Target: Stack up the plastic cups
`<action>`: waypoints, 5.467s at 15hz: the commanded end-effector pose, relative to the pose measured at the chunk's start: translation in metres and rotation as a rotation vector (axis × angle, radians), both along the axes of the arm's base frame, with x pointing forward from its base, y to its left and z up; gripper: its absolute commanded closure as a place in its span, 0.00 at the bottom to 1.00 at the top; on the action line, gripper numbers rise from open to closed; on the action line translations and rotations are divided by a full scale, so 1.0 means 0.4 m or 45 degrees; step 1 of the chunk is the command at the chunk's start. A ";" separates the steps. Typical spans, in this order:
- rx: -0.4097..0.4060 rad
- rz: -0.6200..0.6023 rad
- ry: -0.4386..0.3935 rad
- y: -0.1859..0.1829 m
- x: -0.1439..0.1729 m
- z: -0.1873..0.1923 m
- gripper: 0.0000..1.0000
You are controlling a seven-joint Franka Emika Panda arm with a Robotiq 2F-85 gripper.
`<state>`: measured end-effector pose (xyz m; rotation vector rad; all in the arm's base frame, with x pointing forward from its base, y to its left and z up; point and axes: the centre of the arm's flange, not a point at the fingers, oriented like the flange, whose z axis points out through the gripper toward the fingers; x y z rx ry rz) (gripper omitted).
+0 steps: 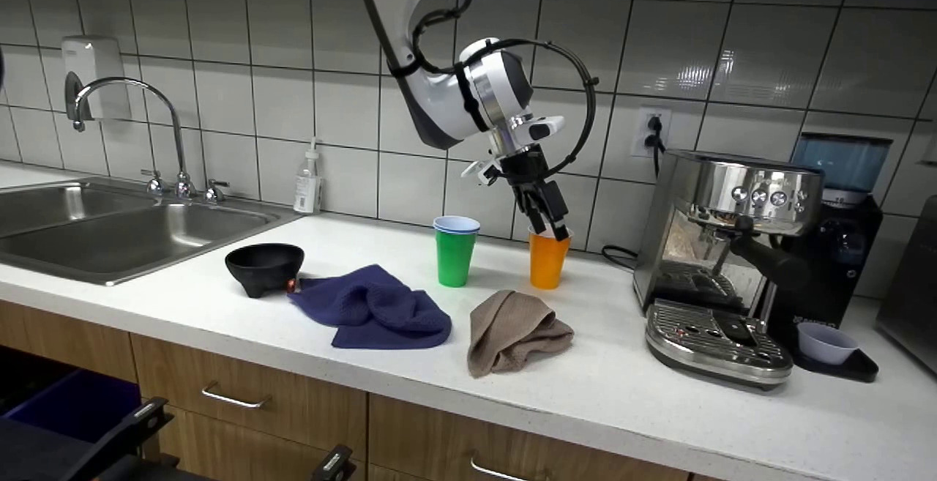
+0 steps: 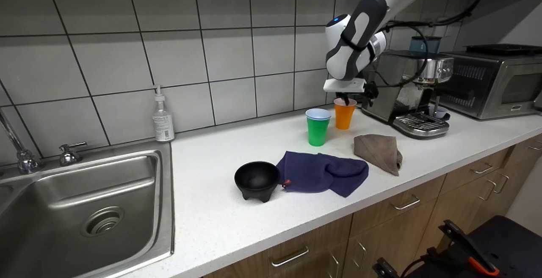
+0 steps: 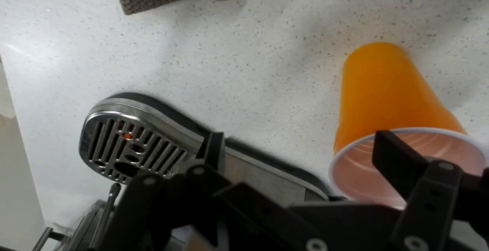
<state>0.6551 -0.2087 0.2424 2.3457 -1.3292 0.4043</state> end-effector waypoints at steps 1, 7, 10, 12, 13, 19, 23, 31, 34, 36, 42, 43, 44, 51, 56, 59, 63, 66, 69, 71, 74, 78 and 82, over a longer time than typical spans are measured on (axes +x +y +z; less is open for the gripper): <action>0.005 -0.022 -0.019 0.009 0.016 0.026 0.00; 0.012 -0.046 -0.047 0.009 0.015 0.043 0.00; 0.004 -0.067 -0.046 -0.009 0.018 0.041 0.00; -0.004 -0.081 -0.043 -0.022 0.021 0.038 0.00; -0.006 -0.084 -0.042 -0.027 0.022 0.037 0.00; -0.014 -0.093 -0.041 -0.033 0.044 0.022 0.00; -0.020 -0.098 -0.034 -0.036 0.066 0.000 0.00; -0.017 -0.117 -0.020 -0.045 0.088 -0.041 0.28; -0.019 -0.118 -0.020 -0.048 0.091 -0.046 0.51; -0.019 -0.121 -0.021 -0.049 0.094 -0.048 0.66; -0.019 -0.121 -0.025 -0.051 0.098 -0.046 1.00; -0.021 -0.118 -0.033 -0.051 0.102 -0.038 1.00; -0.021 -0.116 -0.039 -0.050 0.102 -0.033 0.98; -0.022 -0.097 -0.084 -0.043 0.063 0.010 0.99; -0.032 -0.085 -0.135 -0.039 0.018 0.044 0.99; -0.025 -0.073 -0.165 -0.038 -0.014 0.066 0.99; -0.025 -0.063 -0.206 -0.040 -0.059 0.094 0.99; -0.039 -0.054 -0.242 -0.037 -0.095 0.115 0.99; -0.057 -0.034 -0.272 -0.033 -0.126 0.133 0.99; -0.070 -0.022 -0.293 -0.029 -0.144 0.145 0.99; -0.077 0.003 -0.319 -0.018 -0.168 0.165 0.99; -0.071 0.035 -0.350 0.001 -0.192 0.188 0.99; -0.051 0.068 -0.377 0.020 -0.206 0.209 0.99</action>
